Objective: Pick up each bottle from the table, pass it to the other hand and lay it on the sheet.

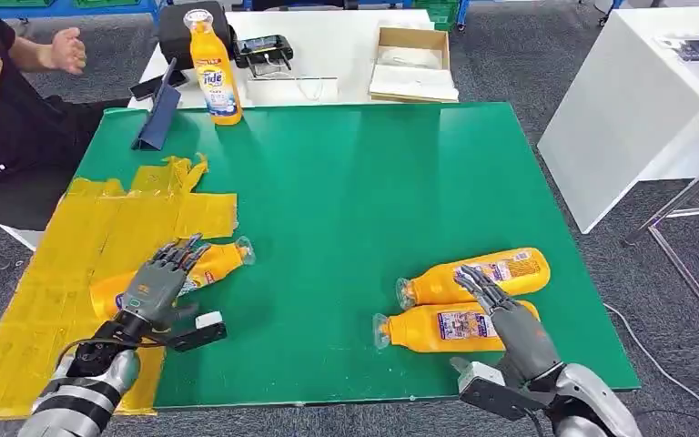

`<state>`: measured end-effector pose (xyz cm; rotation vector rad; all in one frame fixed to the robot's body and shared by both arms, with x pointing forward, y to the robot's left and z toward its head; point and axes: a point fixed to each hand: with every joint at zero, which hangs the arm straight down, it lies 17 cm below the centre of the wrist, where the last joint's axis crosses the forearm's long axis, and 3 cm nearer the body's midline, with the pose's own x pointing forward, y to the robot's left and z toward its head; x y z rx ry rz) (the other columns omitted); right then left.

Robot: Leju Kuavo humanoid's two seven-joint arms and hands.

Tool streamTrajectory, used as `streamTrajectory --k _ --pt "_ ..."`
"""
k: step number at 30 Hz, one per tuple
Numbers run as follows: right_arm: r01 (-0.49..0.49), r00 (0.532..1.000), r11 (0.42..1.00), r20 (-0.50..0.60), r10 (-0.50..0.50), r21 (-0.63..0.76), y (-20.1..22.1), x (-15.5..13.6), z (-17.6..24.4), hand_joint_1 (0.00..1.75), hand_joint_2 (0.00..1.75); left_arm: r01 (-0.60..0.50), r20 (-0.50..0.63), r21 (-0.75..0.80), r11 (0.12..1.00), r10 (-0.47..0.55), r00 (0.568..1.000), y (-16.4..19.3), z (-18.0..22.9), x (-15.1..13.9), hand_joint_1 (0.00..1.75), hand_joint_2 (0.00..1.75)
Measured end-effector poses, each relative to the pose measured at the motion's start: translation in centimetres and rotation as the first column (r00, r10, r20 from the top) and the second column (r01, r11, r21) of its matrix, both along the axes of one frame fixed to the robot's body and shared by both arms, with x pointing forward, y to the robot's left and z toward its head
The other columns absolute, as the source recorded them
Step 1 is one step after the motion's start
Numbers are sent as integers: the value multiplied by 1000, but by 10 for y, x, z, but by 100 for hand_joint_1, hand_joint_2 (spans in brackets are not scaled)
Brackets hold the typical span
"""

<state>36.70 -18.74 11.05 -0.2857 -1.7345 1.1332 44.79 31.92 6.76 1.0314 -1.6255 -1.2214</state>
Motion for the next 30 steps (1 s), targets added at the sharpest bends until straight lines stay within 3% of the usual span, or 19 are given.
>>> streamTrajectory --k 7,15,20,24,25,28,30 --pt "18 1000 999 -7 -18 -38 -10 6 -6 0 175 -21 95 -287 958 51 994 13 46 3 0 175" --pt "28 1000 997 -11 -29 -74 -10 10 -14 0 175 -22 131 -419 908 85 988 30 66 0 0 175" --pt "12 1000 998 -13 -13 -68 24 35 -17 0 175 32 78 -588 808 16 997 43 58 -22 0 175" --pt "1 1000 999 -18 -2 -44 43 51 -14 0 175 100 36 -784 613 -115 993 41 62 -41 0 175" --pt "-2 1000 999 -23 1 -40 46 55 -15 0 175 129 43 -828 546 -168 985 38 66 -50 0 0" --pt "-4 999 1000 -54 4 -13 43 57 -18 0 175 213 95 -909 359 -319 943 20 86 -71 0 0" --pt "-16 995 1000 -98 14 -19 26 52 -28 0 175 250 118 -919 305 -394 912 6 95 -80 0 0"
